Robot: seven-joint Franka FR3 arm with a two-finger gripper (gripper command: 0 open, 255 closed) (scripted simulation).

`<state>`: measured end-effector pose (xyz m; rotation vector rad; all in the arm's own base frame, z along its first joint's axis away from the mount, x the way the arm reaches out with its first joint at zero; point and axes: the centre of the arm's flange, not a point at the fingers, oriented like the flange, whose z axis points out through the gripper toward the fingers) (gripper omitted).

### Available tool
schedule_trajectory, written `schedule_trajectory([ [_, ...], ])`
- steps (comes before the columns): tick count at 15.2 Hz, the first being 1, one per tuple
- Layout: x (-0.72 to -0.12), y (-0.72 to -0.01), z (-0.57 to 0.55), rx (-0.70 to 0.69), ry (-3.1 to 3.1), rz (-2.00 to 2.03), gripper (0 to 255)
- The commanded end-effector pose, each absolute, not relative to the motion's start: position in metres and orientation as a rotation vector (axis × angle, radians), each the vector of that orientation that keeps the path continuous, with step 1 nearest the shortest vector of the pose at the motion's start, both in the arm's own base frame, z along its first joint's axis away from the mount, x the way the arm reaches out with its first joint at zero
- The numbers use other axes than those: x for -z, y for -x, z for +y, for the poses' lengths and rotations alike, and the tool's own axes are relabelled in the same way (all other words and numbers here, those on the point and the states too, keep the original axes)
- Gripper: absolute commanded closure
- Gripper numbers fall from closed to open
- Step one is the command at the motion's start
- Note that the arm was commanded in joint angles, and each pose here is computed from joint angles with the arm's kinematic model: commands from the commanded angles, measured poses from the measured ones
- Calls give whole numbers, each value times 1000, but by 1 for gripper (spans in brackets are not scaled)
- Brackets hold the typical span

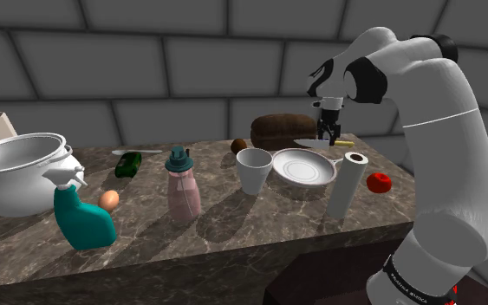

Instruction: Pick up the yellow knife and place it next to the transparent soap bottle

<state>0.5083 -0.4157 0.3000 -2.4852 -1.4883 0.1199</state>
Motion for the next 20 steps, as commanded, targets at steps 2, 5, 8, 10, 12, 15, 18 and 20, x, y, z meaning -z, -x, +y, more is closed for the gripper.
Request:
schedule_trajectory([
  [2, -286, -507, -414, -119, 2485, -1489, 0],
  [5, -286, -507, -414, -119, 2485, -1489, 0],
  [8, -286, -507, -414, -119, 2485, -1489, 0],
  [10, -286, -507, -414, -120, 2485, -1489, 0],
  [12, -286, -507, -414, -120, 2485, -1489, 255],
  [15, -286, -507, -414, -120, 2485, -1489, 255],
  [18, -286, -507, -414, -120, 2485, -1489, 255],
  [20, -286, -507, -414, -119, 2485, -1489, 255],
])
